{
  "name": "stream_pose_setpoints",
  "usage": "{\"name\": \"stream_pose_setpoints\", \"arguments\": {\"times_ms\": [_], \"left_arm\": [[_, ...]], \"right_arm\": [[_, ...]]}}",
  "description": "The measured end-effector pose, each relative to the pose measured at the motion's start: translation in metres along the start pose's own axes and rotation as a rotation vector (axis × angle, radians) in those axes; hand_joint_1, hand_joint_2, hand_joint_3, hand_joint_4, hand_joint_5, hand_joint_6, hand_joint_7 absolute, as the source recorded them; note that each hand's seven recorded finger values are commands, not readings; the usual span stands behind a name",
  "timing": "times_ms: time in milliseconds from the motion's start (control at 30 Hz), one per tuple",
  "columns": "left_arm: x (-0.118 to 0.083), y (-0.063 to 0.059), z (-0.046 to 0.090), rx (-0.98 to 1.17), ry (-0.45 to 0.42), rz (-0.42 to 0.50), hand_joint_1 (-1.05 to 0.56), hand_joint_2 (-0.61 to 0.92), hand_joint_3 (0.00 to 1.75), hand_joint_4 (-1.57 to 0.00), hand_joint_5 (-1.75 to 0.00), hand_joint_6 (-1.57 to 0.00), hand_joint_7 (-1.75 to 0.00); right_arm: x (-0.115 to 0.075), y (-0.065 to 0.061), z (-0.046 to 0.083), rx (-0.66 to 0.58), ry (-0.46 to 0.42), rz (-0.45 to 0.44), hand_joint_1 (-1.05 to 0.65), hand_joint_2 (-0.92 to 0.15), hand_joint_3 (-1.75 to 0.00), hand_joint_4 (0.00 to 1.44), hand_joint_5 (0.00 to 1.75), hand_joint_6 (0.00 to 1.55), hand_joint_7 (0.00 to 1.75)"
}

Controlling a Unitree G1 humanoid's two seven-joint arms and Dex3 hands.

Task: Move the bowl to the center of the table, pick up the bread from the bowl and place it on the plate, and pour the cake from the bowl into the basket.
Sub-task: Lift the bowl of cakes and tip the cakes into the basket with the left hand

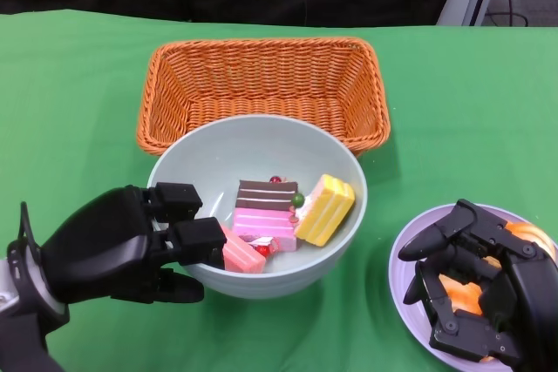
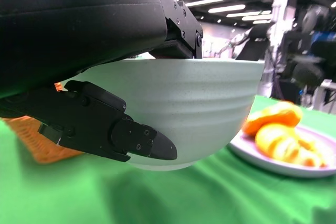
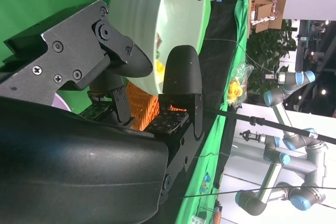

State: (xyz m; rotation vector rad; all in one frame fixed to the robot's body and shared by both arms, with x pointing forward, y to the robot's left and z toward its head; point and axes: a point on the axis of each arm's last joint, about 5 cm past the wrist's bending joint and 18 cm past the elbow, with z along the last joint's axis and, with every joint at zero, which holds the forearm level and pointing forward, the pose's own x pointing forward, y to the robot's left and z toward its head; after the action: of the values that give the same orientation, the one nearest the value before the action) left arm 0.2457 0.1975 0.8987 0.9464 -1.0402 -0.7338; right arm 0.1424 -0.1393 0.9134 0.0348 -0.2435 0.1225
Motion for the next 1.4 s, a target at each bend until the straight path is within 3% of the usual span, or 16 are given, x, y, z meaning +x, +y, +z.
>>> {"name": "stream_pose_setpoints", "arguments": {"times_ms": [333, 467, 567, 733, 867, 1133, 1400], "left_arm": [[0.02, 0.025, 0.005, -0.072, -0.036, 0.199, -0.24, 0.92, 0.32, -0.68, -1.75, -0.62, -1.42], [0.037, 0.029, 0.002, -0.093, -0.024, 0.218, -0.23, 0.88, 0.42, -0.68, -1.75, -0.6, -1.47], [0.051, 0.035, -0.001, -0.133, 0.001, 0.224, -0.18, 0.75, 0.65, -0.63, -1.74, -0.61, -1.4], [0.076, 0.043, -0.013, -0.214, 0.065, 0.24, -0.16, 0.75, 0.68, -0.63, -1.71, -0.63, -1.32], [0.093, 0.043, -0.022, -0.29, 0.13, 0.25, -0.19, 0.8, 0.62, -0.66, -1.67, -0.66, -1.28], [0.12, 0.034, -0.033, -0.417, 0.258, 0.274, -0.25, 0.91, 0.5, -0.72, -1.75, -0.57, -1.49], [0.146, 0.025, -0.033, -0.509, 0.317, 0.275, -0.26, 0.92, 0.55, -0.72, -1.75, -0.47, -1.62]], "right_arm": [[0.001, 0.001, -0.003, 0.001, -0.001, 0.014, -0.01, -0.54, -1.13, 0.71, 1.58, 0.66, 1.33], [0.0, 0.002, -0.006, 0.008, 0.006, 0.038, -0.02, -0.56, -1.09, 0.7, 1.59, 0.65, 1.34], [0.0, 0.003, -0.008, 0.01, 0.012, 0.052, -0.01, -0.57, -1.08, 0.72, 1.6, 0.66, 1.36], [-0.001, 0.007, -0.009, 0.036, 0.0, 0.109, -0.02, -0.51, -1.22, 0.71, 1.66, 0.63, 1.45], [-0.001, 0.008, -0.011, 0.098, -0.001, 0.163, -0.03, -0.53, -1.24, 0.7, 1.7, 0.62, 1.49], [-0.002, 0.007, -0.014, 0.153, 0.01, 0.221, -0.05, -0.54, -1.21, 0.69, 1.71, 0.61, 1.49], [-0.003, 0.008, -0.016, 0.153, 0.032, 0.231, -0.06, -0.54, -1.22, 0.68, 1.74, 0.61, 1.49]]}}
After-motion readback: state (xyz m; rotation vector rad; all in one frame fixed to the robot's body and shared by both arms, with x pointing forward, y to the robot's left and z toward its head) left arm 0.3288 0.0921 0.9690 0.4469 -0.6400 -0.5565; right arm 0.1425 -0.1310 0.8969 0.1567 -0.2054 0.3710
